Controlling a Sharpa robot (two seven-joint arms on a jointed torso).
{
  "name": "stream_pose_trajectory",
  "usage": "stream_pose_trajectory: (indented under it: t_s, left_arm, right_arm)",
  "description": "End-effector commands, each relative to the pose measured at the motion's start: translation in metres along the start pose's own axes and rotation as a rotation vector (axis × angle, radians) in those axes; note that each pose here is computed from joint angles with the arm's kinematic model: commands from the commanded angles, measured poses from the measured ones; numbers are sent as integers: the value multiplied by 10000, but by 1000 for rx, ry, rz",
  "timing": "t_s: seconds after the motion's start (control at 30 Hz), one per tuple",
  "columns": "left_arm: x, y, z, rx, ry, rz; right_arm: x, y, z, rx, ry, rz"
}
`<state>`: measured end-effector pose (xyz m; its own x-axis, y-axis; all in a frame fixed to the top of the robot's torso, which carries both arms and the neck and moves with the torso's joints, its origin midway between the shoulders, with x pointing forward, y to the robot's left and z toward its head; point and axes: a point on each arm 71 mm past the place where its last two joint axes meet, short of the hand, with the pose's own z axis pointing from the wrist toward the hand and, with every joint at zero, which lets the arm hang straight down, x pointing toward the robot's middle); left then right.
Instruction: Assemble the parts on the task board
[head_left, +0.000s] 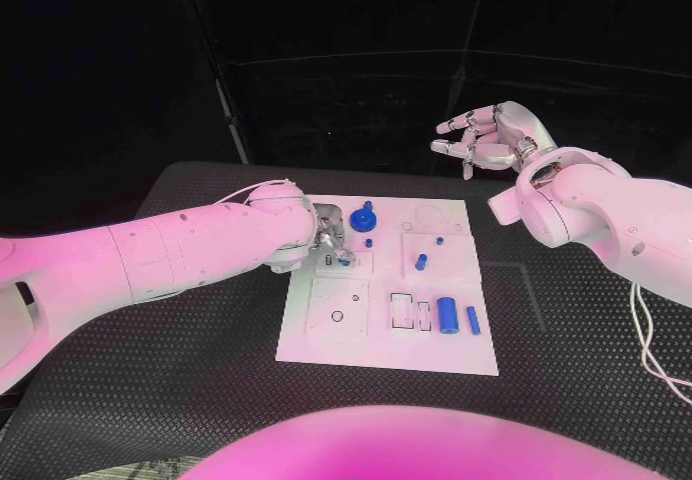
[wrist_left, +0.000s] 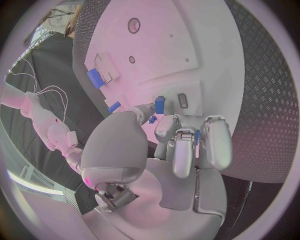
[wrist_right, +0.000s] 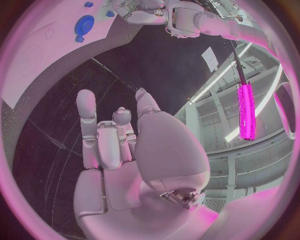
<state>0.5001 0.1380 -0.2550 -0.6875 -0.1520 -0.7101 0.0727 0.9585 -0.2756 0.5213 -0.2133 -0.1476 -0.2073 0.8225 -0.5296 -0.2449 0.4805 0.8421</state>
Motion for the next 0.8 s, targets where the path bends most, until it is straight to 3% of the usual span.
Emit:
stream_pose_trajectory:
  t_s: [0.03,0.8]
  left_arm:
    - [62,-19,17,-7,52,37]
    - [75,-53,74,-18,100,67]
  right_arm:
    - [4,21,6,-10,4,1]
    - [7,19,10,-10,5,1]
